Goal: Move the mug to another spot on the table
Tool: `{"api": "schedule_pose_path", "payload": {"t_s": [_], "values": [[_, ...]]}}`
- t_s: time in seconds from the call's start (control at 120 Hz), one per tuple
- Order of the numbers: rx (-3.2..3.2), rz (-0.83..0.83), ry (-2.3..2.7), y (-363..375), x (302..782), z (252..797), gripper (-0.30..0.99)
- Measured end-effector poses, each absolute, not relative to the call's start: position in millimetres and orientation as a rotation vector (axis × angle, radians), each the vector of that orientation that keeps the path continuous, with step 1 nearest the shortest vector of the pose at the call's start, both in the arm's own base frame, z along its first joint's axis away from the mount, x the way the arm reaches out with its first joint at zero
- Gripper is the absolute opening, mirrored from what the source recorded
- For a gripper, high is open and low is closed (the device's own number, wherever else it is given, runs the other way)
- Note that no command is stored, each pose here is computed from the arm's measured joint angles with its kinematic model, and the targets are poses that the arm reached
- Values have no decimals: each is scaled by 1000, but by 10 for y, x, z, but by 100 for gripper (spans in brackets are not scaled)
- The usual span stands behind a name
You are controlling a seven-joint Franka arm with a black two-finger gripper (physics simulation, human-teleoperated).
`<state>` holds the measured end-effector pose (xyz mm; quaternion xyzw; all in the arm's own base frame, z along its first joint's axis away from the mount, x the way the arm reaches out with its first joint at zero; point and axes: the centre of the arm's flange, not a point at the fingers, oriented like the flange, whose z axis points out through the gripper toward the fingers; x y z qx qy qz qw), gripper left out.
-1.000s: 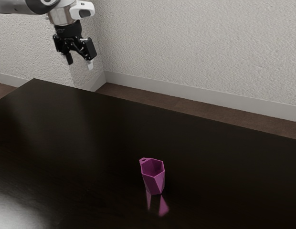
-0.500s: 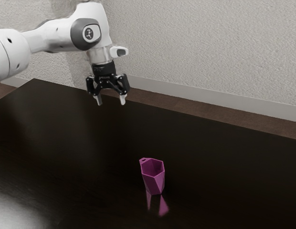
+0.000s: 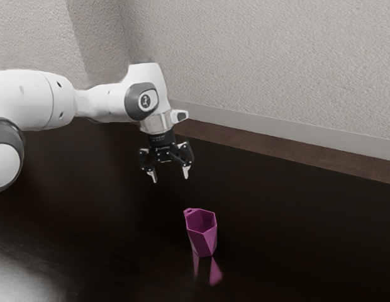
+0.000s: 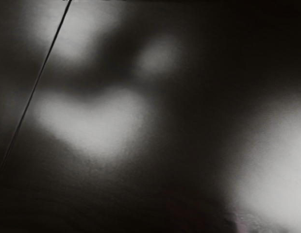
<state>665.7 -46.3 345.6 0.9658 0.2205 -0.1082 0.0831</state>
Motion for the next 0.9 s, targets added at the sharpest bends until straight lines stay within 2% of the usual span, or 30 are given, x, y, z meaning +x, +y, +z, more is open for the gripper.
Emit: {"api": "schedule_pose_path", "payload": {"t_s": [0.458,0.625,0.9], "values": [[2841,-360,882,-419,6604,3112,69],[2737,-461,1041,-482,6445,2889,69],[2567,-496,1271,-632,6268,2707,69]]}}
